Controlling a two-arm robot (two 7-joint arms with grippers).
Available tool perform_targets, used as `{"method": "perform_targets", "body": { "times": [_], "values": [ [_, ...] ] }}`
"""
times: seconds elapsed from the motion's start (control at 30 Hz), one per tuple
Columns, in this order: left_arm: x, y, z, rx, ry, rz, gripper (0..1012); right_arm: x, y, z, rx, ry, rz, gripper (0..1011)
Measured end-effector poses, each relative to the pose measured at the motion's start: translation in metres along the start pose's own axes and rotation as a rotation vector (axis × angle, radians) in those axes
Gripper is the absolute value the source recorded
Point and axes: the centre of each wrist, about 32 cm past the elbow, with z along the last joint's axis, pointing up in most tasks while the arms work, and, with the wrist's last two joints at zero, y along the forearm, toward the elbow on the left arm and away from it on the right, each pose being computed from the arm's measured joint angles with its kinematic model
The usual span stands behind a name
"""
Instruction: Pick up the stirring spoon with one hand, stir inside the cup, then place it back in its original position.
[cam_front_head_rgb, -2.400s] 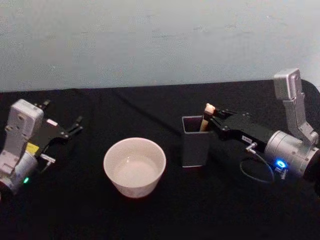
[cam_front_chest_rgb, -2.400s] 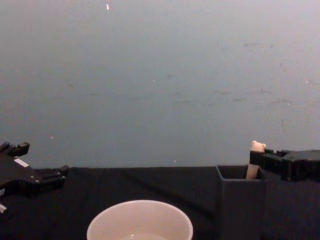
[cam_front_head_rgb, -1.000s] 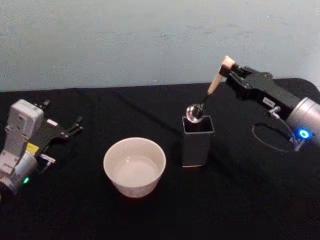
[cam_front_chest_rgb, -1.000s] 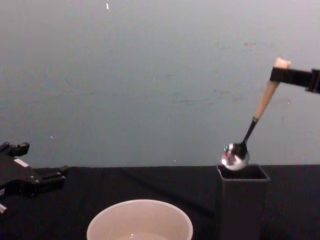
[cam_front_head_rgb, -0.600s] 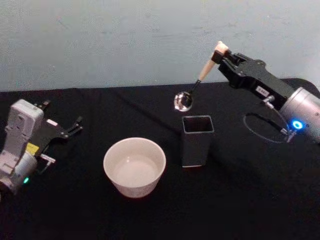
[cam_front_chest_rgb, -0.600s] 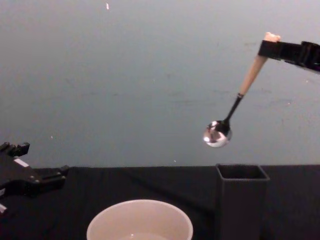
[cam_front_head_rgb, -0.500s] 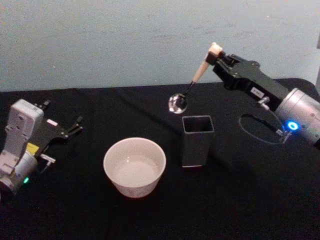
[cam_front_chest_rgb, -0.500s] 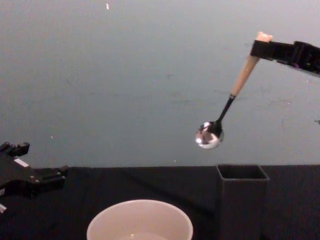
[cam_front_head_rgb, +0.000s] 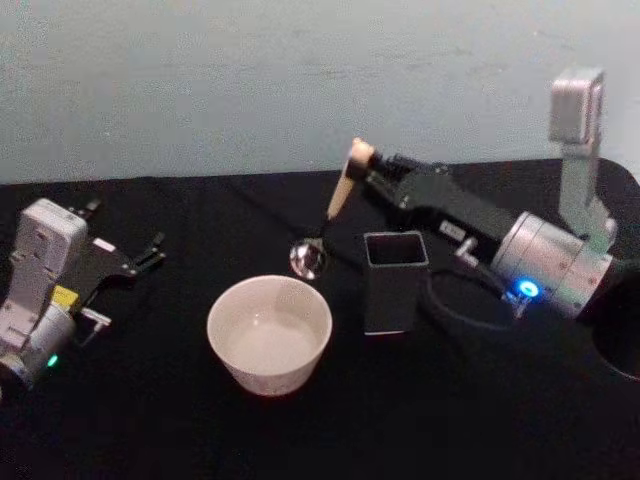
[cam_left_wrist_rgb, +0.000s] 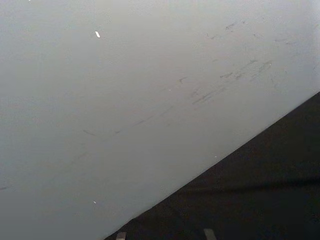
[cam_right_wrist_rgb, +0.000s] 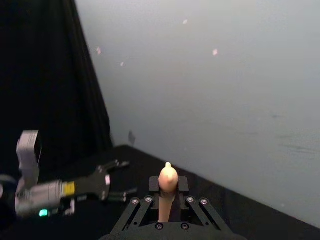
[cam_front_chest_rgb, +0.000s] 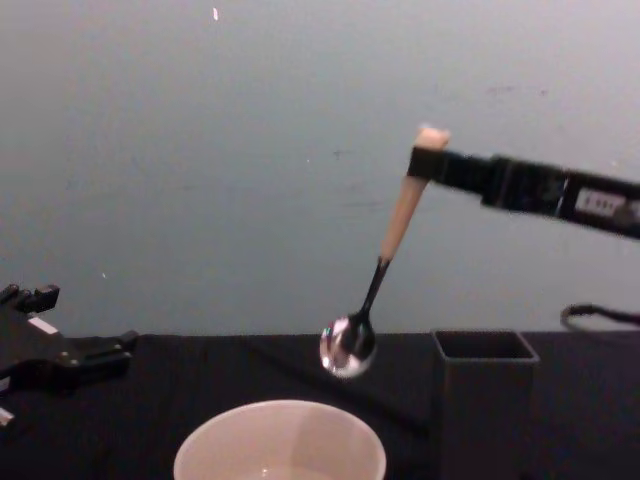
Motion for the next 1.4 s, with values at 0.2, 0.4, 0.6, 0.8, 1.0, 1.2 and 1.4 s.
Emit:
{"method": "perform_targets", "body": {
  "times": [0.2, 0.4, 0.6, 0.8, 1.0, 1.2, 1.4],
  "values": [
    [0.0000, 0.0000, 0.0000, 0.000, 0.000, 0.000, 1001, -0.005, 0.003, -0.015, -0.047, -0.062, 0.041, 211],
    [0.0000, 0.0000, 0.0000, 0.000, 0.000, 0.000, 1001, -0.008, 0.004, -0.025, -0.083, -0.072, 0.066, 211],
    [0.0000, 0.0000, 0.0000, 0.000, 0.000, 0.000, 1001, -0.011, 0.006, -0.035, -0.116, -0.088, 0.089, 211],
    [0.0000, 0.0000, 0.0000, 0.000, 0.000, 0.000, 1001, -0.015, 0.008, -0.044, -0.144, -0.081, 0.103, 211],
    [0.0000, 0.0000, 0.0000, 0.000, 0.000, 0.000, 1001, -0.022, 0.015, -0.052, -0.171, -0.083, 0.128, 211],
    [0.0000, 0.0000, 0.0000, 0.000, 0.000, 0.000, 1001, -0.027, 0.025, -0.057, -0.179, -0.091, 0.157, 211],
    [0.0000, 0.0000, 0.0000, 0.000, 0.000, 0.000, 1001, -0.032, 0.038, -0.061, -0.176, -0.107, 0.167, 211]
  ]
}}
